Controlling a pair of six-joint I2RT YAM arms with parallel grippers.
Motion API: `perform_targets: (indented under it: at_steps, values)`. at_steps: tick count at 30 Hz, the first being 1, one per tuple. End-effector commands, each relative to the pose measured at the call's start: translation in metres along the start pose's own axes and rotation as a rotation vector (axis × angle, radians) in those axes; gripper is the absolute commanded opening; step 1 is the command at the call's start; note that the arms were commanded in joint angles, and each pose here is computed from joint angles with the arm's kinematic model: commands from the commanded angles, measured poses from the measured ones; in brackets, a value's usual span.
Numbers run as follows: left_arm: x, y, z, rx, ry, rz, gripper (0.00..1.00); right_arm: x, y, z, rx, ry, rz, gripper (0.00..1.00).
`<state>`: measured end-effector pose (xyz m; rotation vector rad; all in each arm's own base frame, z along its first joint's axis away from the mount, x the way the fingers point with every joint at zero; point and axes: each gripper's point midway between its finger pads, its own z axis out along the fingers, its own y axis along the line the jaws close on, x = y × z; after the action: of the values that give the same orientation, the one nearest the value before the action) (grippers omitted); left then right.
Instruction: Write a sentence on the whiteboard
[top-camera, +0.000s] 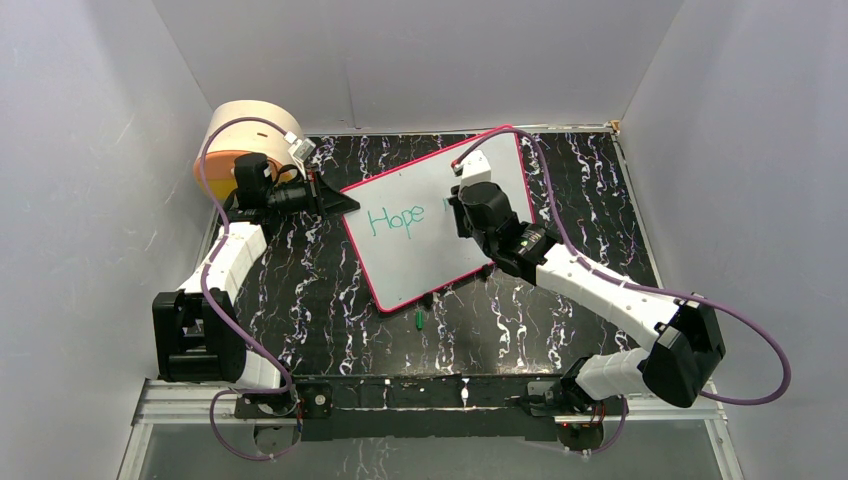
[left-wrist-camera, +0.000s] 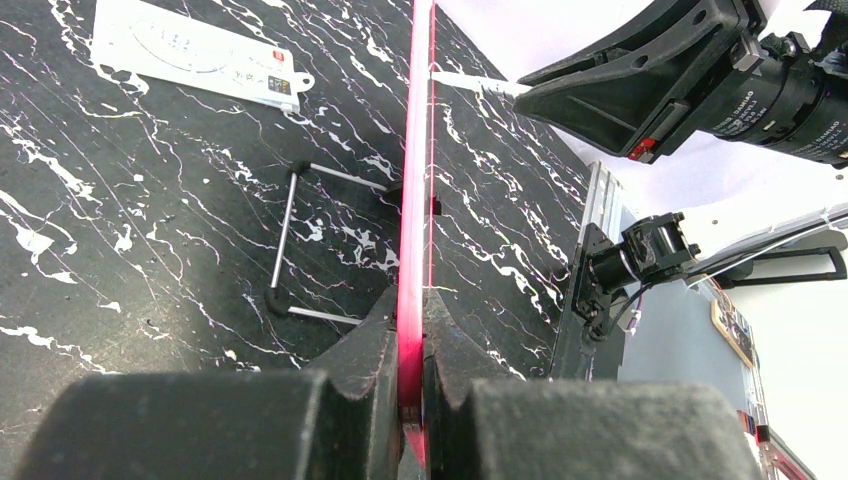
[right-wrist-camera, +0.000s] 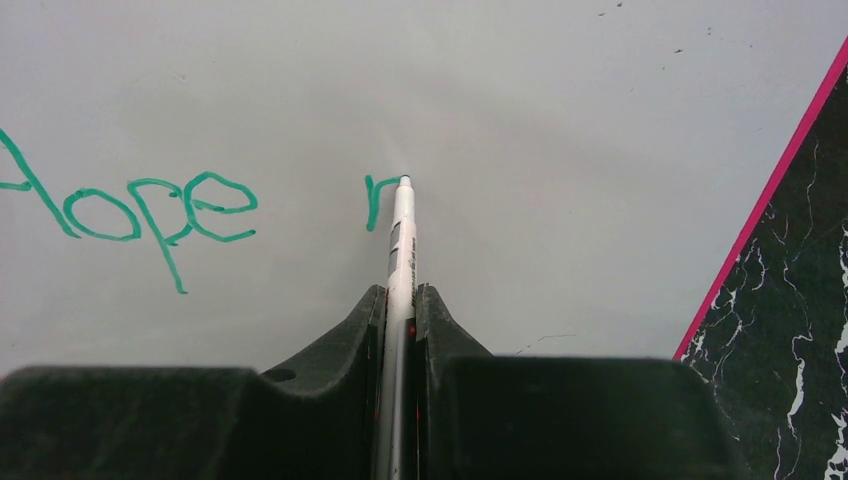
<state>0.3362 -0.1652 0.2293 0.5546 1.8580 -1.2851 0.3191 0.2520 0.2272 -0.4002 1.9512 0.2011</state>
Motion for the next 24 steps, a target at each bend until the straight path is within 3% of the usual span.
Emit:
perform_targets:
  at_steps: [1,12,24]
  values:
    - [0.03,0.018,0.012,-0.06,0.071,-0.001,0.0,-0.014,-0.01,-0.003,0.033,-0.053,0.033,0.0]
    - [0.03,0.019,0.012,-0.068,0.071,-0.004,0.0,0.014,-0.004,-0.008,-0.011,0.051,0.026,0.0]
    - [0.03,0.02,0.012,-0.073,0.073,-0.006,0.0,0.012,-0.009,-0.013,-0.001,0.037,0.037,0.0]
